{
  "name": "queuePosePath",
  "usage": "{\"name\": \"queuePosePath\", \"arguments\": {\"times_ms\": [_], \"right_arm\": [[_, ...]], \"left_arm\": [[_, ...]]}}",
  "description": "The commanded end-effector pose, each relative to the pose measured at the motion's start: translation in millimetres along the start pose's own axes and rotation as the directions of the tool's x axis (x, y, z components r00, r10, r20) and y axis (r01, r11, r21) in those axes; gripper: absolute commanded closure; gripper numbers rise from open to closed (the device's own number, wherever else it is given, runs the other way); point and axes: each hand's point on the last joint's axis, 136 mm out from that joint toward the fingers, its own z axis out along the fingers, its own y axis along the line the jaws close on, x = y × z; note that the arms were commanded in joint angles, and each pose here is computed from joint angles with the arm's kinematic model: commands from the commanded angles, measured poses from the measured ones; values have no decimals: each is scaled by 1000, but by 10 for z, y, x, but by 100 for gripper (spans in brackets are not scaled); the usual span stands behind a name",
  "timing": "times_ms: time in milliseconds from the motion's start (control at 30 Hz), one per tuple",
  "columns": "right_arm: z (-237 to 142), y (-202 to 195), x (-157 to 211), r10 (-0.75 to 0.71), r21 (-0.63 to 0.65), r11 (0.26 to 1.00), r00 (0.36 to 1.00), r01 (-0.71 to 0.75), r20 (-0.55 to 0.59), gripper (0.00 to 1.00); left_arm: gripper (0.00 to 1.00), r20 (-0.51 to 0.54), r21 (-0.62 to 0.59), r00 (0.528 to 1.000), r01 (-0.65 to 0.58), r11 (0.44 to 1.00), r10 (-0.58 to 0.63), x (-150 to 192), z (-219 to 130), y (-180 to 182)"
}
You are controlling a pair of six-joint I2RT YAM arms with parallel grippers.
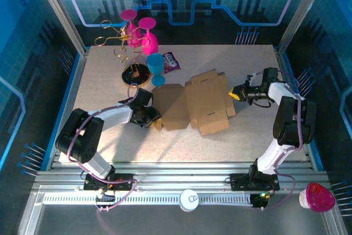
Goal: Fold the paper box
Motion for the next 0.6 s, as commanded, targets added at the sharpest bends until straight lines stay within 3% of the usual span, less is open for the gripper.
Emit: {"name": "queuePosePath", "arguments": {"times_ms": [0,200,333,467,533,567], "right_arm": [[-146,151,-14,-8,9,1000,998,7,59,100],[-435,402,-82,23,62,997,979,-36,201,100],[-657,644,-93,59,79,993,951,-86,303,100],[-914,877,-98,84,96,986,902,-136,424,100],[-1028,1016,-98,84,105,983,876,-151,476,100],[-1067,1086,-100,78,111,982,866,-152,495,100]], "left_arm": [[62,29,-3,999,-43,999,43,-37,-135,-102],[48,160,70,978,-149,986,136,-87,-721,-617],[41,265,131,923,-322,938,280,33,-1197,-1194],[30,376,189,821,-521,832,429,245,-1624,-1817],[26,450,232,734,-645,728,508,442,-1826,-2176],[19,481,240,686,-702,670,546,550,-1894,-2319]]}}
